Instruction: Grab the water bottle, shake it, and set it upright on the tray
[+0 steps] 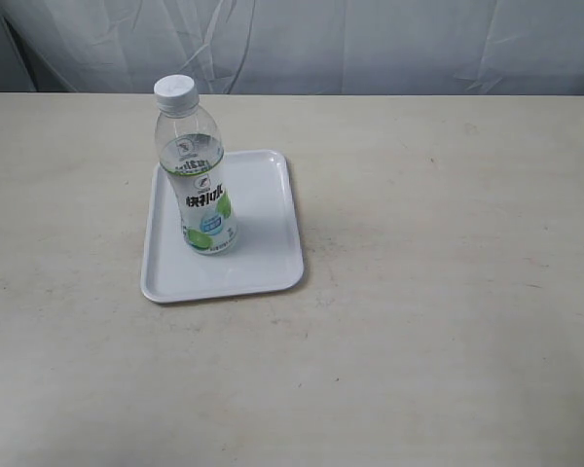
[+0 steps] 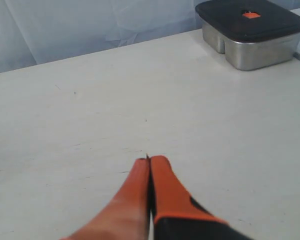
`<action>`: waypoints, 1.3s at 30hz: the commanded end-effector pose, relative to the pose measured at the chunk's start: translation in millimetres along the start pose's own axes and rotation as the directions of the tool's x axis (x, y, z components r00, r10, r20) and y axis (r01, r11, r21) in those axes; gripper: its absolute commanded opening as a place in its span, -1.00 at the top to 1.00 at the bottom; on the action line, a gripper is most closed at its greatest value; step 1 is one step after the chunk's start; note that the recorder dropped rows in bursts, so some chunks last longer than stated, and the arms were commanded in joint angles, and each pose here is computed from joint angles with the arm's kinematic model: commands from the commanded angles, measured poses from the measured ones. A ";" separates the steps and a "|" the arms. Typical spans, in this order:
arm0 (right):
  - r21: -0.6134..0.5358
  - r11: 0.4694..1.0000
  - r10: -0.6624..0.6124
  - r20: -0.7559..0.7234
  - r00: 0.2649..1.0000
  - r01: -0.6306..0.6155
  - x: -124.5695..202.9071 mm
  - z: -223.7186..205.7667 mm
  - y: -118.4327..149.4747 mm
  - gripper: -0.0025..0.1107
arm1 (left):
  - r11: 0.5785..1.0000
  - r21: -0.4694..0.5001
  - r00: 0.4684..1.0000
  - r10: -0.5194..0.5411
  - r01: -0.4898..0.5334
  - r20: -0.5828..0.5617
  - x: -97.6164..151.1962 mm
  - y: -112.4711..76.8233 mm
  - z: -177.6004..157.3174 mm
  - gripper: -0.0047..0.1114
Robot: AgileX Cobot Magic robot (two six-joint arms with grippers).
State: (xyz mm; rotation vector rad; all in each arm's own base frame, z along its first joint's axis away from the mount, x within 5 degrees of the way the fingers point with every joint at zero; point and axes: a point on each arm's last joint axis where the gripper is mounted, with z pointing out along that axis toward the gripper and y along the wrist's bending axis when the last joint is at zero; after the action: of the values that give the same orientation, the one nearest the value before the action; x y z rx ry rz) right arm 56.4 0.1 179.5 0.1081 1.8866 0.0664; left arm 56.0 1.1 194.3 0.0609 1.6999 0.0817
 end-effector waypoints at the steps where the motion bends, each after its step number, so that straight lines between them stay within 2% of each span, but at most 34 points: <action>1: 0.006 0.998 -0.066 0.036 0.997 0.066 -2.3 0.1 -0.3 0.97 | 1.000 -0.001 1.000 -0.002 0.002 0.012 -0.3 0.0 -0.2 0.91; 39: 0.005 0.999 -0.047 0.041 0.998 0.047 -2.7 0.1 -0.2 0.97 | 1.000 -0.001 1.000 -0.002 0.002 0.012 -0.3 0.0 -0.2 0.91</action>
State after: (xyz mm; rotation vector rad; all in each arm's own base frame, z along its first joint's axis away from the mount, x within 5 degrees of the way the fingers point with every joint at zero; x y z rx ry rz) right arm 57.1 0.0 181.4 0.0627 1.8645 0.0325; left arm 56.0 1.1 194.3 0.0609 1.6999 0.0817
